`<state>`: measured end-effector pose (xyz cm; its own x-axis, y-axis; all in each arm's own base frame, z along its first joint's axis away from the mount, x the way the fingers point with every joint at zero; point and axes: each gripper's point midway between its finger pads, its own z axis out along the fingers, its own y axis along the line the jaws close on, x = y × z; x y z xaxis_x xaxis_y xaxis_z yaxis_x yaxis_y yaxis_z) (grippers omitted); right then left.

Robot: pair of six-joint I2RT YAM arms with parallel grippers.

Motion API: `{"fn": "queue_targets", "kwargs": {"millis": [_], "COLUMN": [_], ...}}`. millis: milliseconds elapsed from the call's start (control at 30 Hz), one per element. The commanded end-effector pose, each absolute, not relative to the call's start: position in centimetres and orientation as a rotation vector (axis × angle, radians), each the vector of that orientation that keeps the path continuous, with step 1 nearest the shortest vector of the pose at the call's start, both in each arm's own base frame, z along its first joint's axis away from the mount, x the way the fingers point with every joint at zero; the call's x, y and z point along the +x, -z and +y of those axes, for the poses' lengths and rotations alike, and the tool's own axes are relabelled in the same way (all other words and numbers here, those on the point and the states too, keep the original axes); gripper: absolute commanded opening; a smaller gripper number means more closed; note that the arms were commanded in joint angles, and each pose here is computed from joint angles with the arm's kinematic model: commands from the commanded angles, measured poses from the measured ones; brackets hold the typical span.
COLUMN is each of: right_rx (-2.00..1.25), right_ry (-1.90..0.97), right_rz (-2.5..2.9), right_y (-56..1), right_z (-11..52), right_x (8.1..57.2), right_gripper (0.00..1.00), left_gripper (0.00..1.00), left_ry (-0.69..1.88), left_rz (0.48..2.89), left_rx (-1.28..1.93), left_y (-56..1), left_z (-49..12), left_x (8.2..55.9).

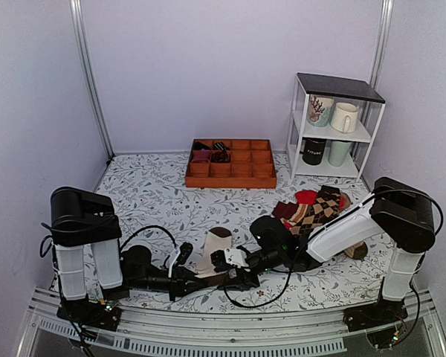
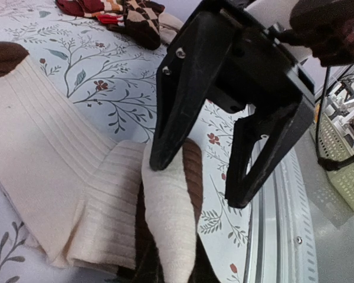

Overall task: Roll the socks
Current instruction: Roll the sock at the center of the board.

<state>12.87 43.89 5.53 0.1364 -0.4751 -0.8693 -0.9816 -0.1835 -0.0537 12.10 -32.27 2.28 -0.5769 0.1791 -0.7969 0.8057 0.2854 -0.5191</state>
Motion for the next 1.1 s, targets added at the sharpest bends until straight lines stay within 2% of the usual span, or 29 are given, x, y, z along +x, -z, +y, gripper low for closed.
{"fn": "queue_targets", "kwargs": {"millis": [0, 133, 433, 567, 733, 1067], "right_rx": [-1.761, -1.768, -1.689, -1.719, -1.759, -1.745], "right_ry": [-0.935, -0.903, -0.911, -1.013, -1.076, -1.175], "right_rz": [1.527, 1.563, 1.566, 1.480, 1.491, 1.471], "right_y": [-3.3, -2.3, -4.4, -6.4, -5.8, -7.4], "right_z": [43.9, 43.6, 43.1, 43.0, 42.9, 43.4], "right_x": [13.5, 13.8, 16.2, 14.8, 13.8, 13.0], "right_gripper": [0.51, 0.50, 0.59, 0.55, 0.51, 0.50], "left_gripper": [0.00, 0.00, 0.00, 0.00, 0.00, 0.00], "left_ry": [1.154, 1.152, 1.153, 1.154, 1.154, 1.149], "left_rz": [2.400, 2.399, 2.404, 2.404, 2.406, 2.411], "left_rx": [0.902, 0.910, 0.910, 0.912, 0.917, 0.924], "left_y": [6.1, 6.1, 6.1, 6.1, 6.2, 6.3], "left_z": [-27.6, -27.6, -27.6, -27.6, -27.7, -27.8], "left_x": [9.0, 8.9, 8.9, 8.9, 8.9, 9.0]}}
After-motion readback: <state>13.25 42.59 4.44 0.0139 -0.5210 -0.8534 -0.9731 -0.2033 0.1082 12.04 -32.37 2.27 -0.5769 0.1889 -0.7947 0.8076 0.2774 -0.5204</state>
